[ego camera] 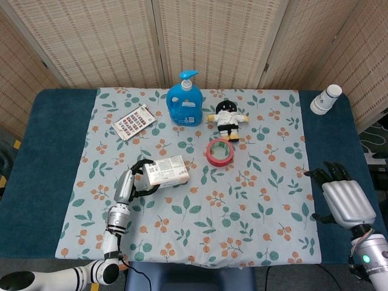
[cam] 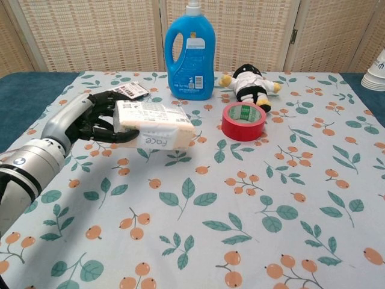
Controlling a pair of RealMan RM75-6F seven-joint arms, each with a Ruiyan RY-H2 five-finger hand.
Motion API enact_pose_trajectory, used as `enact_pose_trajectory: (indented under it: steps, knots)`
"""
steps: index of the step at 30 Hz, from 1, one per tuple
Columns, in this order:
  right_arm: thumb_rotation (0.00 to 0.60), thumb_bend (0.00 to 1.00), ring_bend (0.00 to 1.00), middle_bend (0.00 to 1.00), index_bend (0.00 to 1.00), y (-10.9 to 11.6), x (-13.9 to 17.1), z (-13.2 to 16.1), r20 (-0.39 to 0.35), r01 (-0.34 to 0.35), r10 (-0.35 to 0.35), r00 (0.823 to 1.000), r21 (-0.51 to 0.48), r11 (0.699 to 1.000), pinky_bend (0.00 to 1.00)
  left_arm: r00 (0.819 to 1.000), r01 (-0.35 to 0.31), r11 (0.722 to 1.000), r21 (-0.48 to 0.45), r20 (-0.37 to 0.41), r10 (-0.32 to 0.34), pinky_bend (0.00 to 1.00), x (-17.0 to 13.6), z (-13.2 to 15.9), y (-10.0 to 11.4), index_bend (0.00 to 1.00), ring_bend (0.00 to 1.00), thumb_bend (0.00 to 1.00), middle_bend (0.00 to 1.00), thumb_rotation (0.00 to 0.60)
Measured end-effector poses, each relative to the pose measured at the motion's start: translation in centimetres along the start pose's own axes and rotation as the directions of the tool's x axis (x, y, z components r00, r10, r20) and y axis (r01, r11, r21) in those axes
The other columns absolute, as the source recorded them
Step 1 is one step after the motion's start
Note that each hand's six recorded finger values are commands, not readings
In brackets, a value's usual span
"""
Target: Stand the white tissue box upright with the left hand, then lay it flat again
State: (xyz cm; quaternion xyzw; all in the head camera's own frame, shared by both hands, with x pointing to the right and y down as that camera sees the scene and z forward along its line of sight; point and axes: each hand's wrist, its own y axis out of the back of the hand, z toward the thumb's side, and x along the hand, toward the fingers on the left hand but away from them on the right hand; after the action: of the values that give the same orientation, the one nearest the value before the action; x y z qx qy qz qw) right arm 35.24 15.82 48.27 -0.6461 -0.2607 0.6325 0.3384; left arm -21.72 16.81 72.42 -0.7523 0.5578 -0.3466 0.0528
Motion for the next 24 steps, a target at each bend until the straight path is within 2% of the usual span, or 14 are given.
enact_pose_trajectory:
  steps: [9, 24]
  knots:
    - [0.600, 0.05, 0.00, 0.17, 0.20, -0.1, -0.1, -0.1, 0.008, 0.003, -0.003, 1.000, 0.005, 1.000, 0.00, 1.000, -0.005, 1.000, 0.014, 0.010, 0.005, 0.36, 0.4, -1.6, -0.3, 0.43, 0.30, 0.25, 0.52, 0.600]
    - [0.600, 0.05, 0.00, 0.17, 0.19, -0.4, -0.1, 0.2, -0.003, -0.009, 0.009, 1.000, 0.013, 1.000, 0.00, 1.000, 0.016, 1.000, 0.001, -0.022, -0.016, 0.37, 0.1, -3.7, -0.6, 0.42, 0.29, 0.24, 0.51, 0.600]
